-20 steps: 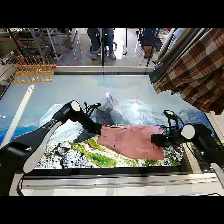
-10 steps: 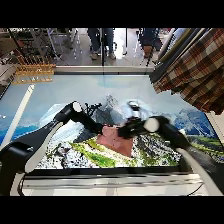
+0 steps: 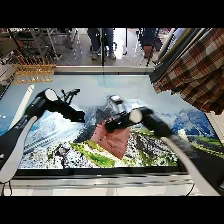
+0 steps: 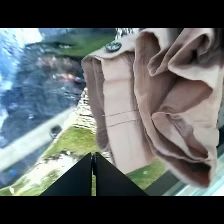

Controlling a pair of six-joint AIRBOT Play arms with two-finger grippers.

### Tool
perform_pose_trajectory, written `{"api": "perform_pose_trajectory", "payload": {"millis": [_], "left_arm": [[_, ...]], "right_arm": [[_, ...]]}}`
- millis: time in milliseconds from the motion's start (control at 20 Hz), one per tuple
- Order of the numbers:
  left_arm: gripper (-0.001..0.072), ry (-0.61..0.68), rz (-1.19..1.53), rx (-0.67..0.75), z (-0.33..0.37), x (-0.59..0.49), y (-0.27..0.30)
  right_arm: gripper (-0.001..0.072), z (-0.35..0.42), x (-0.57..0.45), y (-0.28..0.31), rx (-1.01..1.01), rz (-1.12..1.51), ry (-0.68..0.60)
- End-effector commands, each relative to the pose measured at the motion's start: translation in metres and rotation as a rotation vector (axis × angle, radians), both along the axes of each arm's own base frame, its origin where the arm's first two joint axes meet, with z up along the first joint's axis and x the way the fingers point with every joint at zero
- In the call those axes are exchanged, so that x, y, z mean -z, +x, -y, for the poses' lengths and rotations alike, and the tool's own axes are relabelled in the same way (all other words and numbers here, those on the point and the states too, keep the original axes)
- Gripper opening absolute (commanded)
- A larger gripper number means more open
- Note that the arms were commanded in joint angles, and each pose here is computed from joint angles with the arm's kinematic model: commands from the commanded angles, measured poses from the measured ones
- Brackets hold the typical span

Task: Fold the clothes and pants, and hang the long-sleeved shirts on hangers.

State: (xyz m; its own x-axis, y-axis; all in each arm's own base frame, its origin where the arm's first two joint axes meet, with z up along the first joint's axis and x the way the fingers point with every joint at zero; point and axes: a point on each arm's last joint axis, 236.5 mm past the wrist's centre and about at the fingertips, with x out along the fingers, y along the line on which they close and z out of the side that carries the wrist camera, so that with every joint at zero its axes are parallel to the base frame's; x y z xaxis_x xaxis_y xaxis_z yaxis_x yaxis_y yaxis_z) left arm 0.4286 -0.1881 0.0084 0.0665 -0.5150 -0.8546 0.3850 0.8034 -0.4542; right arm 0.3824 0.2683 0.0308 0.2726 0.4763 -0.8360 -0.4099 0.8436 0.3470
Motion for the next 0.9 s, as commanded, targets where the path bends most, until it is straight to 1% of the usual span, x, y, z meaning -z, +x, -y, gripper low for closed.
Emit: {"api": "perform_pose_trajectory", "payload": {"millis": [0, 50, 100, 150, 250, 350, 500, 650, 700, 750, 800, 850], "left_arm": [[0.0012, 0.003, 0.032, -0.008, -0.008, -0.019, -0.002], [0.0013, 0.003, 0.033, 0.000, -0.005, -0.020, -0.003], [0.0013, -0.001, 0.033, 0.009, 0.000, -0.020, -0.005], [0.0014, -0.001, 0.031, 0.019, 0.004, -0.020, -0.007], [0.0013, -0.002, 0.032, 0.042, 0.014, -0.020, -0.011], [0.0014, -0.001, 0.028, 0.064, 0.022, -0.020, -0.016], [0.0013, 0.004, 0.013, 0.111, 0.027, -0.019, -0.026], [0.0014, 0.009, -0.026, 0.135, 0.026, -0.018, -0.037], [0.0014, 0.012, -0.042, 0.145, 0.025, -0.018, -0.042], [0.0014, 0.014, -0.060, 0.157, 0.024, -0.018, -0.047], [0.0013, 0.016, -0.075, 0.174, 0.023, -0.017, -0.052], [0.0014, 0.019, -0.095, 0.185, 0.022, -0.017, -0.057]], "right_arm": [[0.0508, 0.094, -0.020, -0.002, 0.238, -0.028, 0.025], [0.0516, 0.114, -0.004, -0.018, 0.320, -0.096, 0.071], [0.0548, 0.124, 0.016, -0.036, 0.384, -0.168, 0.130], [0.0612, 0.125, 0.039, -0.053, 0.439, -0.239, 0.209], [0.0644, 0.111, 0.074, -0.070, 0.508, -0.313, 0.378], [0.0647, 0.096, 0.096, -0.072, 0.543, -0.349, 0.494], [0.0675, 0.069, 0.113, -0.056, 0.522, -0.395, 0.592], [0.0678, 0.029, 0.127, -0.038, 0.443, -0.450, 0.598], [0.0617, 0.014, 0.125, -0.031, 0.401, -0.450, 0.603], [0.0477, 0.004, 0.120, -0.020, 0.385, -0.434, 0.607], [0.0139, 0.002, 0.113, -0.006, 0.397, -0.409, 0.606], [0.0017, 0.006, 0.106, 0.007, 0.405, -0.369, 0.593]]}}
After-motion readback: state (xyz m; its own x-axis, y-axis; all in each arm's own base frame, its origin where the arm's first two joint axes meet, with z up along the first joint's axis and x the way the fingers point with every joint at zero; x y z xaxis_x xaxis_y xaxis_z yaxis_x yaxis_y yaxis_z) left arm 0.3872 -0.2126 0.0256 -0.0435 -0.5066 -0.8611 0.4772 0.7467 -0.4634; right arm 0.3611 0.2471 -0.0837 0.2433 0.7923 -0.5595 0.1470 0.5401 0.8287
